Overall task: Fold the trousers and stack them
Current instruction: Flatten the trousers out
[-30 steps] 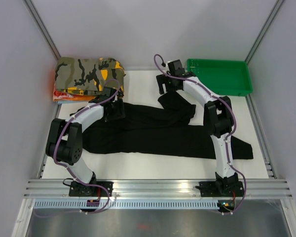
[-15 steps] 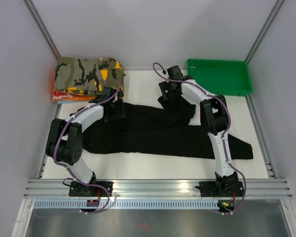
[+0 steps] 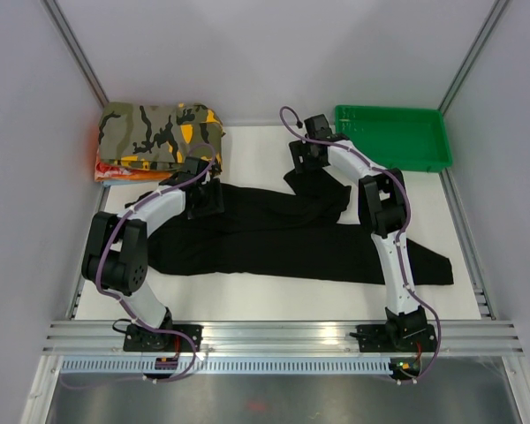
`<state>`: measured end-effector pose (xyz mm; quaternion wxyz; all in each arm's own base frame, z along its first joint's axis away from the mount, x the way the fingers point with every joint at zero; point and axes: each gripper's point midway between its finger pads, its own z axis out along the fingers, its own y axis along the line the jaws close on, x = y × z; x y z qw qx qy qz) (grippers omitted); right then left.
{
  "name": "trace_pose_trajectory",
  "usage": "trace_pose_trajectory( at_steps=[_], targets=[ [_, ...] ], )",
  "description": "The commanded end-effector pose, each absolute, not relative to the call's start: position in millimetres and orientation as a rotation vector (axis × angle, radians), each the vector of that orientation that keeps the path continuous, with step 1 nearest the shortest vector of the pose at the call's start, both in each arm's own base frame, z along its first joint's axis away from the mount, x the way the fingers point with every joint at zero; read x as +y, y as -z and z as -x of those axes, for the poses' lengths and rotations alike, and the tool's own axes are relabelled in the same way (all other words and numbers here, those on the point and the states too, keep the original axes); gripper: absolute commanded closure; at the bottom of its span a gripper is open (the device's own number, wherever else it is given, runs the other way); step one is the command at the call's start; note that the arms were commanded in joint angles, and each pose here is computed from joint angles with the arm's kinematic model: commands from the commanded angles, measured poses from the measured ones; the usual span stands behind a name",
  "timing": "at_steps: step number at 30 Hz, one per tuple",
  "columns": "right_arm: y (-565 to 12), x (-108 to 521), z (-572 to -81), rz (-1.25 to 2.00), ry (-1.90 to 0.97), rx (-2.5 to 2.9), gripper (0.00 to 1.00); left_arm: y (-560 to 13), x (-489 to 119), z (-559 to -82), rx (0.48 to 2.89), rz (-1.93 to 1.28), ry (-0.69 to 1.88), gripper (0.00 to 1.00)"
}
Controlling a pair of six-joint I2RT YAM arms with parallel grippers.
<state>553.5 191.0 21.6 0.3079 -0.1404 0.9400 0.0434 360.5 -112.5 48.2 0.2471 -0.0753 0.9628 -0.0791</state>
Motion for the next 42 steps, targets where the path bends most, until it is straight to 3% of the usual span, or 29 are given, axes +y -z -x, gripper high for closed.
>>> trace_pose_trajectory(
  at_steps=[1, 2, 5, 6, 8, 14, 21, 30, 36, 37, 39, 41, 42],
  targets=[
    [-12.0, 191.9, -558.5, 0.354, -0.137, 2.501, 0.18, -53.2, -116.1, -368.0, 2.595, 0.157, 0.234, 0.29],
    [-9.7, 192.0, -557.0, 0.355, -0.140, 2.509, 0.23, -53.0, -116.2, -368.1, 2.597, 0.161, 0.235, 0.29],
    [-0.9, 189.3, -550.8, 0.366, -0.129, 2.539, 0.60, -52.1, -116.1, -367.8, 2.598, 0.159, 0.234, 0.29],
    [0.8, 186.8, -549.6, 0.359, -0.112, 2.548, 0.83, -52.7, -116.2, -367.9, 2.597, 0.161, 0.235, 0.29],
    [2.8, 179.0, -546.2, 0.351, -0.062, 2.565, 1.00, -51.4, -116.0, -367.4, 2.601, 0.160, 0.233, 0.28],
    [-48.3, 147.6, -531.9, 0.228, 0.112, 2.536, 1.00, -62.2, -118.0, -375.4, 2.577, 0.152, 0.240, 0.29],
    [-178.8, 86.0, -494.9, 0.032, 0.322, 2.349, 1.00, -105.4, -129.9, -390.4, 2.487, 0.110, 0.324, 0.28],
    [-208.7, -54.6, -410.8, -0.196, 0.877, 2.448, 1.00, -106.5, -123.9, -397.3, 2.474, 0.110, 0.276, 0.28],
    [-198.4, -128.9, -374.5, -0.430, 0.974, 2.532, 0.99, -98.8, -128.5, -400.6, 2.477, 0.134, 0.304, 0.28],
    [-197.7, -132.8, -374.2, -0.461, 0.954, 2.538, 0.97, -97.1, -127.9, -401.5, 2.480, 0.130, 0.301, 0.28],
    [-188.8, -136.1, -372.2, -0.477, 0.936, 2.585, 0.53, -96.3, -127.4, -402.0, 2.481, 0.124, 0.299, 0.28],
    [-187.4, -124.6, -381.2, -0.483, 0.810, 2.600, 0.33, -95.4, -127.9, -401.7, 2.483, 0.123, 0.302, 0.28],
    [-188.8, -118.5, -383.6, -0.480, 0.751, 2.607, 0.28, -94.1, -128.4, -400.6, 2.489, 0.121, 0.306, 0.28]
  ],
)
